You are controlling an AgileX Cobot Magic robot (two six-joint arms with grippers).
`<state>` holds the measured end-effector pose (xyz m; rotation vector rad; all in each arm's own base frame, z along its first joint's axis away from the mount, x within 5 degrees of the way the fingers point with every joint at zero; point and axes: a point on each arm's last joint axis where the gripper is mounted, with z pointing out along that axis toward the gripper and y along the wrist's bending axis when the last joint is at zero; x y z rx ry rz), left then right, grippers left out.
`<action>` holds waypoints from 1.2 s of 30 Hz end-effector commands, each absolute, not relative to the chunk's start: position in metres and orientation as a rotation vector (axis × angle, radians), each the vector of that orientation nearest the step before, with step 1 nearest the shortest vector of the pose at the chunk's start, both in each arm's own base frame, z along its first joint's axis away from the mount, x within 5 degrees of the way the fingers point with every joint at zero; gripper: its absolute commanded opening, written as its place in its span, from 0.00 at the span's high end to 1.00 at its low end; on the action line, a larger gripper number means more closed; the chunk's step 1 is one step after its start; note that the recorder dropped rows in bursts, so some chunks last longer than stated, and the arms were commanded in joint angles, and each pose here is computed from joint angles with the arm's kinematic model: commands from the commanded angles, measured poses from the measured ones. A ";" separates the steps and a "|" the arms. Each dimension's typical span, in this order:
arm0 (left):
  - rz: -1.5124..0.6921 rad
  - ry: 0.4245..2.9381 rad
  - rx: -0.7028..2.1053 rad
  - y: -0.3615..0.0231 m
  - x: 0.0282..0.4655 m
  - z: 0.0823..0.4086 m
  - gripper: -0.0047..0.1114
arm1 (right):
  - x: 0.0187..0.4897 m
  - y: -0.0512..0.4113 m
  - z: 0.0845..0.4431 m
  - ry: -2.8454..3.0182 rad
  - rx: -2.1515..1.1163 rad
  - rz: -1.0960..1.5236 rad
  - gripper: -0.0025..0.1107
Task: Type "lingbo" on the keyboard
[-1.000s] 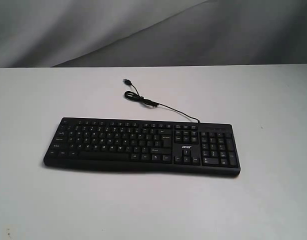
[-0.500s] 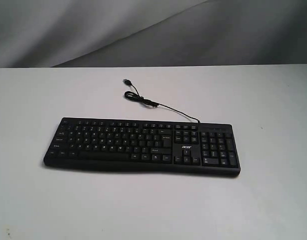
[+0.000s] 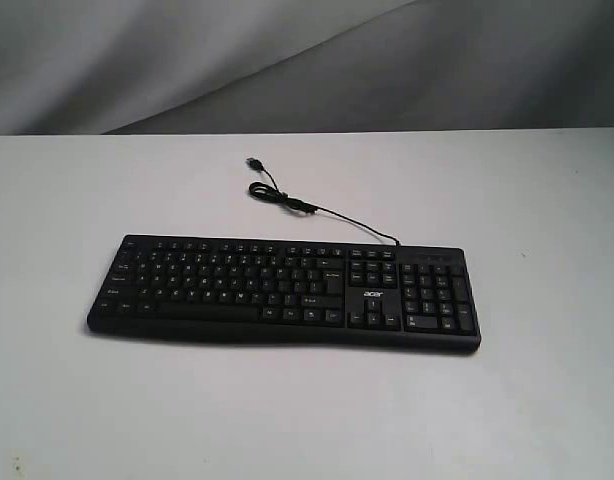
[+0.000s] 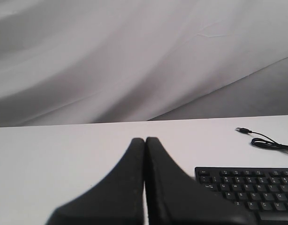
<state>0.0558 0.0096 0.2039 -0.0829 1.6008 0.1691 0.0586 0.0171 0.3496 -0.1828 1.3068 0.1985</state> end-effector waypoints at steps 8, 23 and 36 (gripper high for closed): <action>0.162 1.592 -0.078 0.009 0.056 0.203 0.96 | 0.064 0.013 0.339 1.413 -0.094 0.207 0.98; 0.162 1.592 -0.078 0.009 0.056 0.203 0.96 | 0.061 0.013 0.290 1.327 -0.231 0.045 0.98; 0.162 1.592 -0.078 0.009 0.056 0.203 0.96 | 0.061 0.000 0.240 1.434 -0.039 -0.043 0.98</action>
